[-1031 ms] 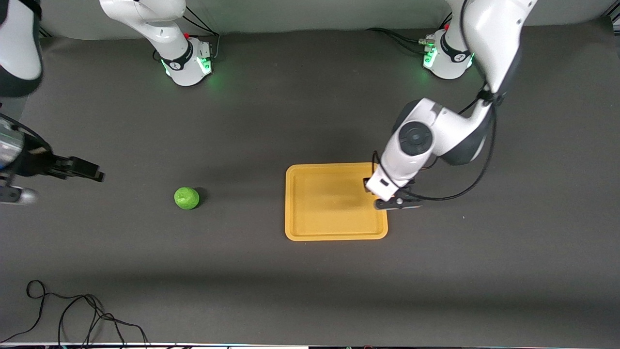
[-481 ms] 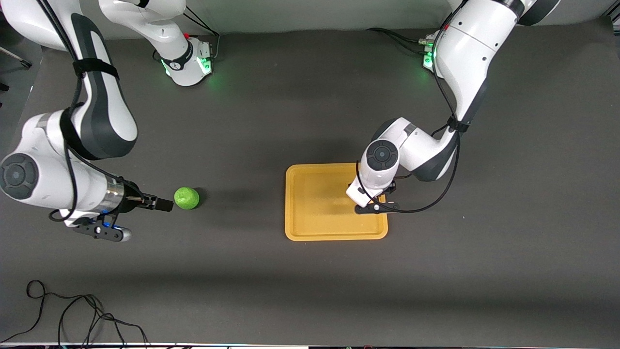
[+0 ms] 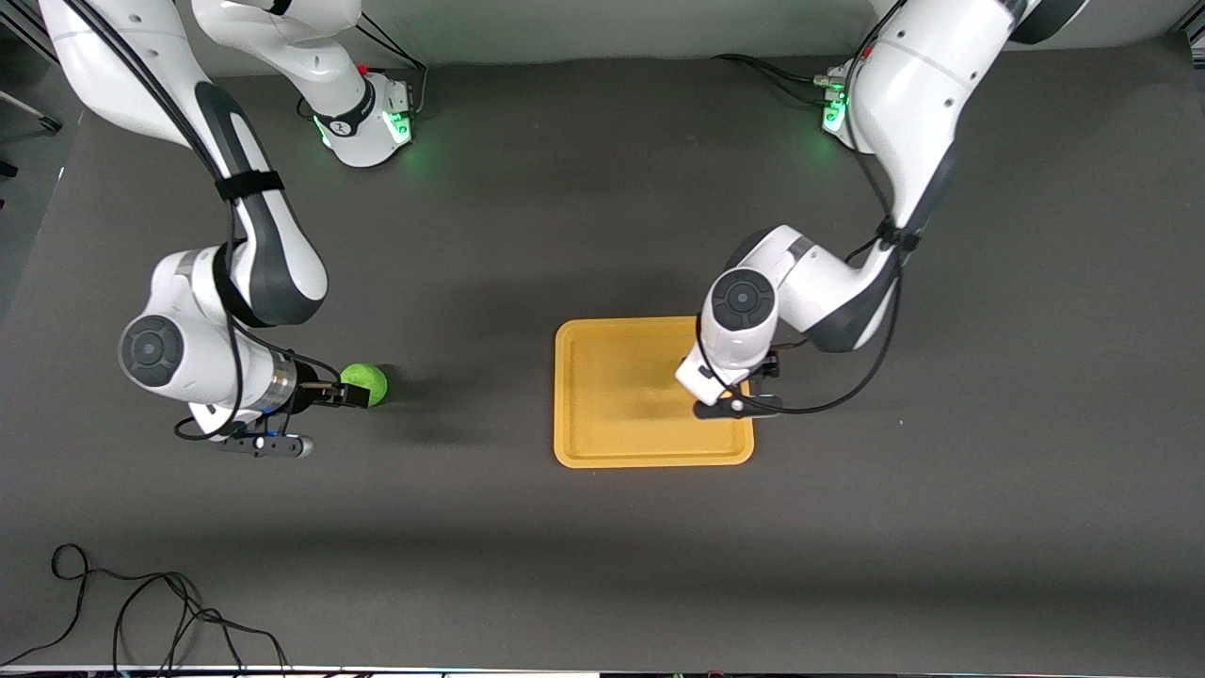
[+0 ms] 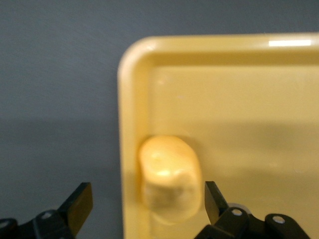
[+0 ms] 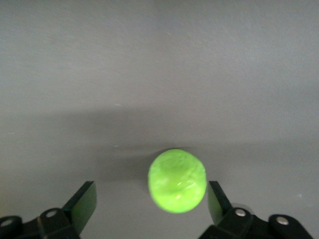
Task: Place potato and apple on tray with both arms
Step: 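Carry the potato onto the tray while the right gripper reaches the apple, then release the potato and withdraw the left gripper while the right grasps apple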
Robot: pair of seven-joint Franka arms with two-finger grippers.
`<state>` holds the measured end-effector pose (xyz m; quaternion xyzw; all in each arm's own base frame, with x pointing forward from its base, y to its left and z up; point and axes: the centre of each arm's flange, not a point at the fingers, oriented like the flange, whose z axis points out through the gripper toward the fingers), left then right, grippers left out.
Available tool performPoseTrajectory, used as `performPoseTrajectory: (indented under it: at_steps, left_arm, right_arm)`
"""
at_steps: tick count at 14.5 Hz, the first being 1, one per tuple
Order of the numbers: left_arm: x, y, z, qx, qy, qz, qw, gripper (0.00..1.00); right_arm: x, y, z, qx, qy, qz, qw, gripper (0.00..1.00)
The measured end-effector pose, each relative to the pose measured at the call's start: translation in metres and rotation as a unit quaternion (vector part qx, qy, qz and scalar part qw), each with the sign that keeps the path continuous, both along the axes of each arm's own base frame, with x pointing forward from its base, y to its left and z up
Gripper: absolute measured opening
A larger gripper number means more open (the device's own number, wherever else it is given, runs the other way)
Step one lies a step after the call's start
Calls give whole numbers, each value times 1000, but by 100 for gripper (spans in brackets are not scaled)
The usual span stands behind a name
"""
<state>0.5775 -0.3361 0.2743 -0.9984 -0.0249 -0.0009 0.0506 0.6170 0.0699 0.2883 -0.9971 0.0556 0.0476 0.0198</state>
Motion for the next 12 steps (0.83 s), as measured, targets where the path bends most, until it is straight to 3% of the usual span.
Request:
performPoseTrajectory:
  at_steps: [2,5,9,11,12]
  left_arm:
    - [19,40,53,1,-13,-1,1000,100]
    - [39,127,128,-14,-6,-27,1000,100]
    - [37,239,207,-24,0,-58,998,100]
    - [33,275,239,-21,-21,-58,998,100]
    - [34,290,254,-20,-34,-54,998,100]
  right_arm:
    - [-7,-1,-12,-1,-1,4,1000,99]
    - [-13,8,-22,-2,4,13,1000,99]
    - [-18,4,-62,-8,15,12,1000,91]
    - [-19,-2,-84,-22,19,19,999,90]
    - [-19,-4,-92,-27,20,23,999,85]
